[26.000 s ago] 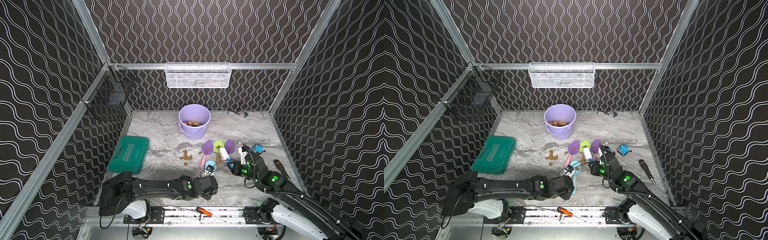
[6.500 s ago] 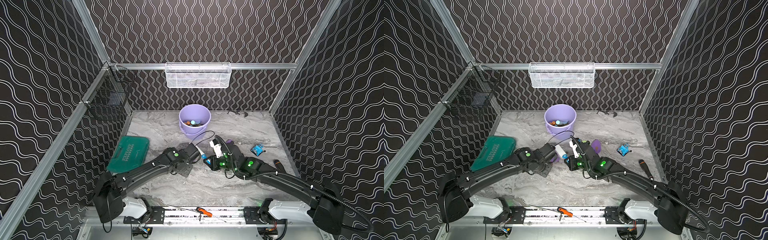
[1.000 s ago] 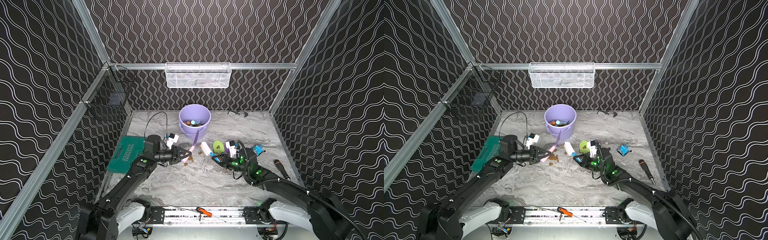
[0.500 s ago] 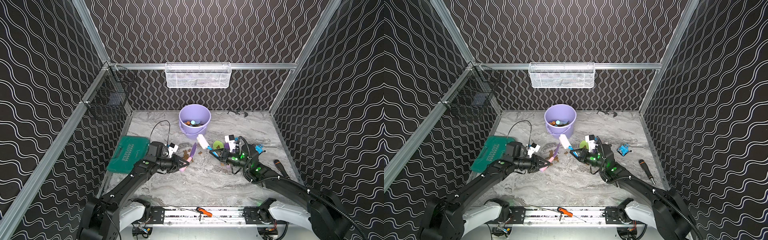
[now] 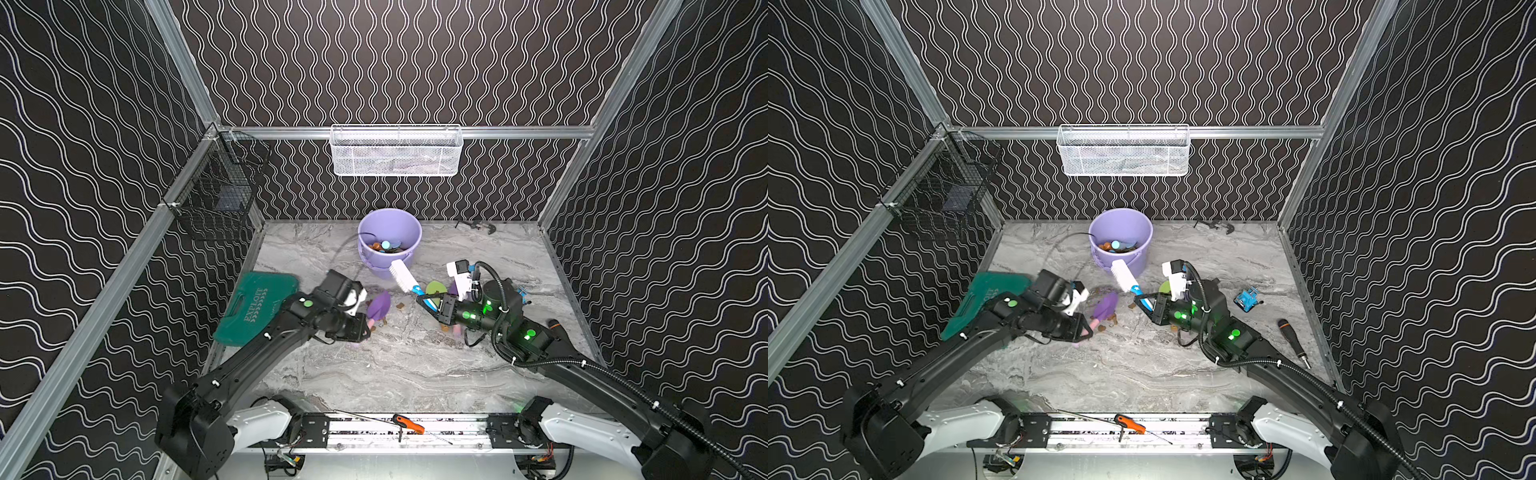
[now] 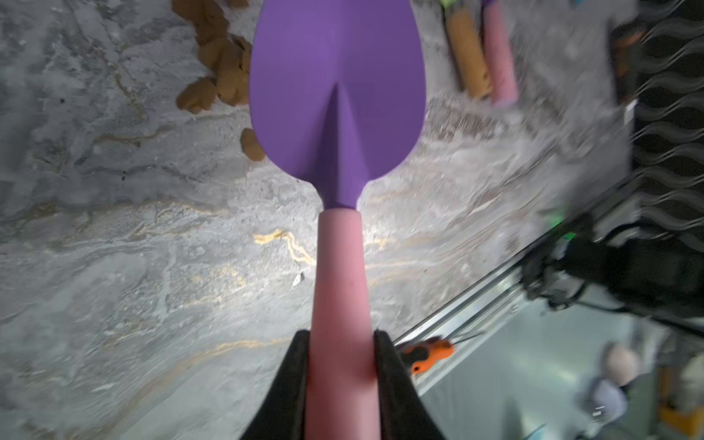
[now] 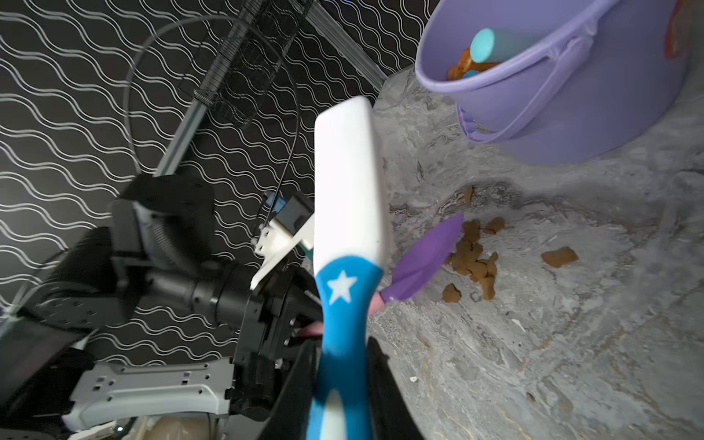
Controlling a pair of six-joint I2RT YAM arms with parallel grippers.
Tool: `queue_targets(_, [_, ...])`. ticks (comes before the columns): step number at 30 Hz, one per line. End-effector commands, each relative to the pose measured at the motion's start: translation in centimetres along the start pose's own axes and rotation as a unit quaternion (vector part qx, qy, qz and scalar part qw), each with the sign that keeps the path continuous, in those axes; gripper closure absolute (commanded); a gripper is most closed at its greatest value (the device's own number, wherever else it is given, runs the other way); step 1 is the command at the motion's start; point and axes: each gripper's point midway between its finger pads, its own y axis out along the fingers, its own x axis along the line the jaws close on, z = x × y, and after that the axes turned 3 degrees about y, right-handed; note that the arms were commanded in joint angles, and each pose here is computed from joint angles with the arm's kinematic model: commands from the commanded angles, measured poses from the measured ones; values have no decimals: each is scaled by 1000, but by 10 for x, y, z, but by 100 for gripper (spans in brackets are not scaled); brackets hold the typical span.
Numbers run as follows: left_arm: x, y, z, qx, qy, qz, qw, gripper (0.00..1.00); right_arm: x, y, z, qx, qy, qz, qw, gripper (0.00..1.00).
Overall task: Brush the soil off the hand trowel and place it into the bucket
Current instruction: Brush off the soil from the hand trowel.
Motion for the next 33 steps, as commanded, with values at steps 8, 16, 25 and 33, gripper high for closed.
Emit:
queue_targets(8, [6, -9, 1, 15, 99, -162, 982, 100, -20, 33, 60, 103, -10, 49, 993, 100])
queue_targets(16, [4, -8, -4, 13, 110, -175, 978, 100, -36, 48, 89, 142, -6, 68, 988, 100])
queue_targets(25, [2, -13, -5, 9, 114, -171, 979, 100, -106, 34, 62, 91, 21, 161, 983, 100])
queue_targets(33, [4, -37, -39, -26, 128, -204, 970, 100, -99, -3, 15, 19, -6, 182, 983, 100])
